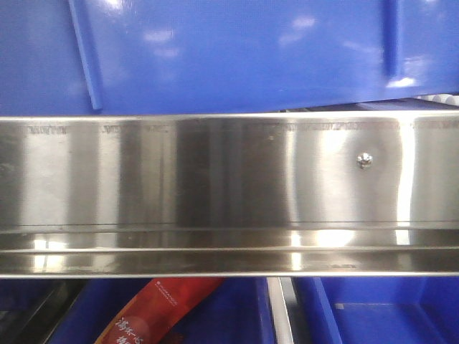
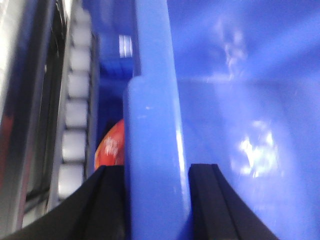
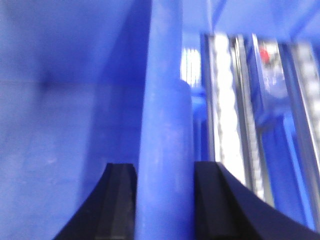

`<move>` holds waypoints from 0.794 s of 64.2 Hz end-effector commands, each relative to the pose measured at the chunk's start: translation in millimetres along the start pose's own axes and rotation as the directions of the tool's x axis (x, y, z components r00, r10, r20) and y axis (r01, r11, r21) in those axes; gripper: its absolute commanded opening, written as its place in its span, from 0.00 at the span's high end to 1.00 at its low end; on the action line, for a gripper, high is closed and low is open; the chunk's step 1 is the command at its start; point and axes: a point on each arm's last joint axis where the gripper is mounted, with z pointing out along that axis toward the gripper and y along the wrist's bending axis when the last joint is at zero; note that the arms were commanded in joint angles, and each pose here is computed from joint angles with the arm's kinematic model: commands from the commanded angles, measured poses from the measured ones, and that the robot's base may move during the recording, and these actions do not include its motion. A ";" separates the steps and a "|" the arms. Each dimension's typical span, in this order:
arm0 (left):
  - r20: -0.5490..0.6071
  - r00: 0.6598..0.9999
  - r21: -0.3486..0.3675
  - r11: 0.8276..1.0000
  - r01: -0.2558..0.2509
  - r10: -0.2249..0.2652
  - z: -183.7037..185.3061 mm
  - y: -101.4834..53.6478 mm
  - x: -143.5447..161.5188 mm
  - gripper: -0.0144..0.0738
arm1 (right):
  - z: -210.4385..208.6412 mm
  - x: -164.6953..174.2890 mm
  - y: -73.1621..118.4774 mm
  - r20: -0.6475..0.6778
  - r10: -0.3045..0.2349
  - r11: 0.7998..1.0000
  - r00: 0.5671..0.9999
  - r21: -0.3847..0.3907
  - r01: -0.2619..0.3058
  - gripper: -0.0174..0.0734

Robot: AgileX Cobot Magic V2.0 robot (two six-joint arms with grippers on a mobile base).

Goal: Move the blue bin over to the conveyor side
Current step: 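Lift the blue bin with both grippers and pull it off the rollers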

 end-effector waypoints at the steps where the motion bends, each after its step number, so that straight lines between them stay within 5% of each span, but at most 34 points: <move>1: 0.130 0.991 0.018 0.999 -0.043 0.040 -36.3 -15.0 -9.7 0.86 | -35.2 -4.0 -8.0 0.143 0.027 1.000 0.989 0.013 -0.029 0.91; 16: 0.174 0.981 0.024 0.995 -0.093 0.087 -65.6 -31.4 -13.0 0.86 | -69.0 2.8 -13.0 0.214 0.048 0.999 0.976 0.000 -0.049 0.91; 51: 0.326 0.938 -0.014 0.992 -0.123 0.121 -145.6 -34.4 4.4 0.86 | -123.8 20.1 -17.5 0.320 0.102 0.994 0.942 -0.074 -0.082 0.91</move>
